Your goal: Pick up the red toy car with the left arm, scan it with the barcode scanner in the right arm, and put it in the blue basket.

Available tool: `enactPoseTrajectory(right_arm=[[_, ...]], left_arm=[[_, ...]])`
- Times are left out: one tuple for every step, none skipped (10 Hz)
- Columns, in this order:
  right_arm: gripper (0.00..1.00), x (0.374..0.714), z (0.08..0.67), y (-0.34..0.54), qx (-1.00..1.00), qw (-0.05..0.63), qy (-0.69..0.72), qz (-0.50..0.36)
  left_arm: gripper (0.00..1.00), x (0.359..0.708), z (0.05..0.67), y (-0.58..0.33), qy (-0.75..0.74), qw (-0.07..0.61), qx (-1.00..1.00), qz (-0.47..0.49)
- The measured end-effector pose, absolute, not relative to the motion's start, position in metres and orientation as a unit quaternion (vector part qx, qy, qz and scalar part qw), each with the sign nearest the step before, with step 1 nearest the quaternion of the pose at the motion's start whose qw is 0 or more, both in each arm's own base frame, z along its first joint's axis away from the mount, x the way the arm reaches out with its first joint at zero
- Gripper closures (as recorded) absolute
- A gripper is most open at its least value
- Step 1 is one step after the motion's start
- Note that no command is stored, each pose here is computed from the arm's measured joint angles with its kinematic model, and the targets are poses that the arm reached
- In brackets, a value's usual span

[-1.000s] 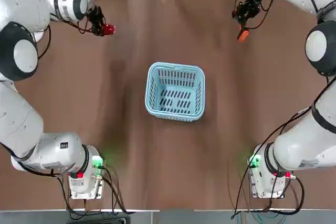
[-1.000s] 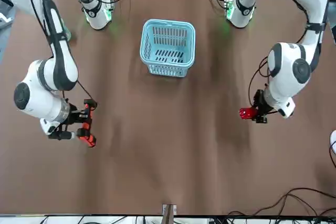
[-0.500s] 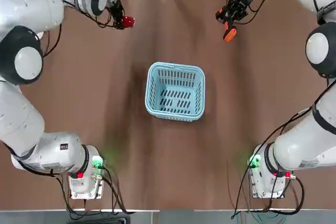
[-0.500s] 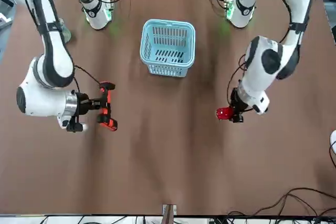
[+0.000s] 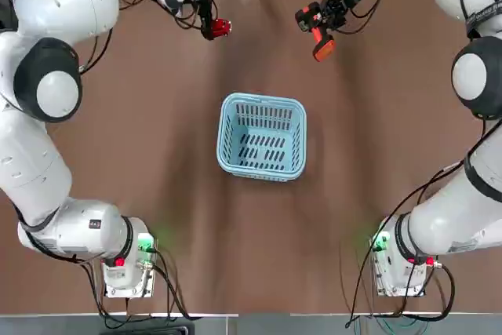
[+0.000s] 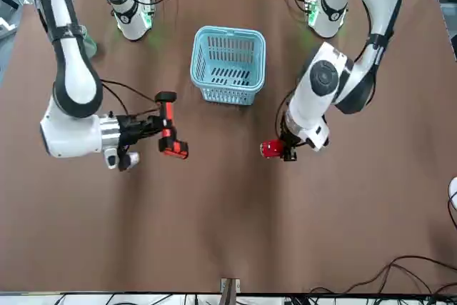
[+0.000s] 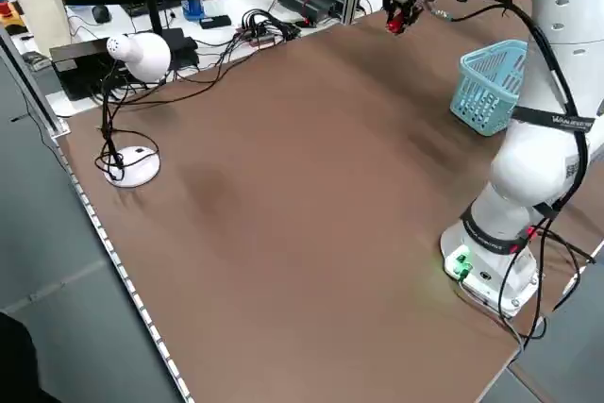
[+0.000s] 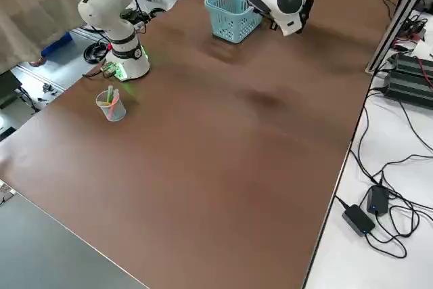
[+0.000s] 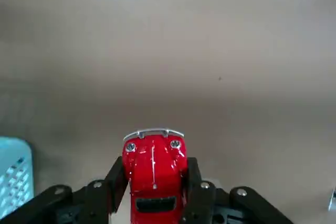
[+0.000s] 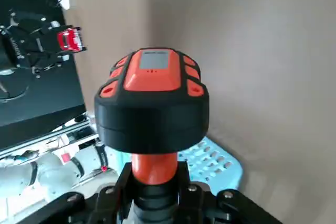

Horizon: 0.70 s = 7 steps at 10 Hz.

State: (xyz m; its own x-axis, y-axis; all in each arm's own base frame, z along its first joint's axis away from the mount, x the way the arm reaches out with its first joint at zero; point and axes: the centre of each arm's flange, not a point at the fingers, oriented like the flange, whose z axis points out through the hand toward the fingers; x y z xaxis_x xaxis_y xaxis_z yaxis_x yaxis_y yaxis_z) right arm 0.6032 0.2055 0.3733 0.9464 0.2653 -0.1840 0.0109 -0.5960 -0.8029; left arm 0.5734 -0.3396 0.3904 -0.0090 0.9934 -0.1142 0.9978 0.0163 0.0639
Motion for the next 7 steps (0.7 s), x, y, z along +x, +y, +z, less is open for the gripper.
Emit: enactPoseTrajectory(right_arm=[[0.63, 0.599, 0.375, 0.222, -0.875, 0.453, -0.088, 0.146], [0.63, 0.595, 0.376, 0.236, -0.868, 0.464, -0.094, 0.147], [0.63, 0.591, 0.378, 0.249, -0.861, 0.476, -0.099, 0.149], [0.63, 0.587, 0.379, 0.259, -0.856, 0.484, -0.107, 0.148], [0.63, 0.585, 0.379, 0.265, -0.854, 0.486, -0.115, 0.147], [0.63, 0.584, 0.379, 0.265, -0.852, 0.488, -0.122, 0.145], [0.63, 0.584, 0.377, 0.265, -0.851, 0.489, -0.128, 0.144]], left_arm=[[0.51, 0.561, 0.398, -0.363, 0.705, 0.060, 0.706, -0.021], [0.51, 0.549, 0.405, -0.386, 0.703, 0.061, 0.708, -0.024], [0.51, 0.541, 0.410, -0.403, 0.699, 0.065, 0.711, -0.026], [0.51, 0.533, 0.412, -0.415, 0.696, 0.065, 0.715, -0.027], [0.51, 0.526, 0.410, -0.425, 0.691, 0.062, 0.719, -0.029], [0.51, 0.518, 0.404, -0.435, 0.685, 0.058, 0.726, -0.031], [0.51, 0.512, 0.397, -0.444, 0.680, 0.053, 0.730, -0.034]])
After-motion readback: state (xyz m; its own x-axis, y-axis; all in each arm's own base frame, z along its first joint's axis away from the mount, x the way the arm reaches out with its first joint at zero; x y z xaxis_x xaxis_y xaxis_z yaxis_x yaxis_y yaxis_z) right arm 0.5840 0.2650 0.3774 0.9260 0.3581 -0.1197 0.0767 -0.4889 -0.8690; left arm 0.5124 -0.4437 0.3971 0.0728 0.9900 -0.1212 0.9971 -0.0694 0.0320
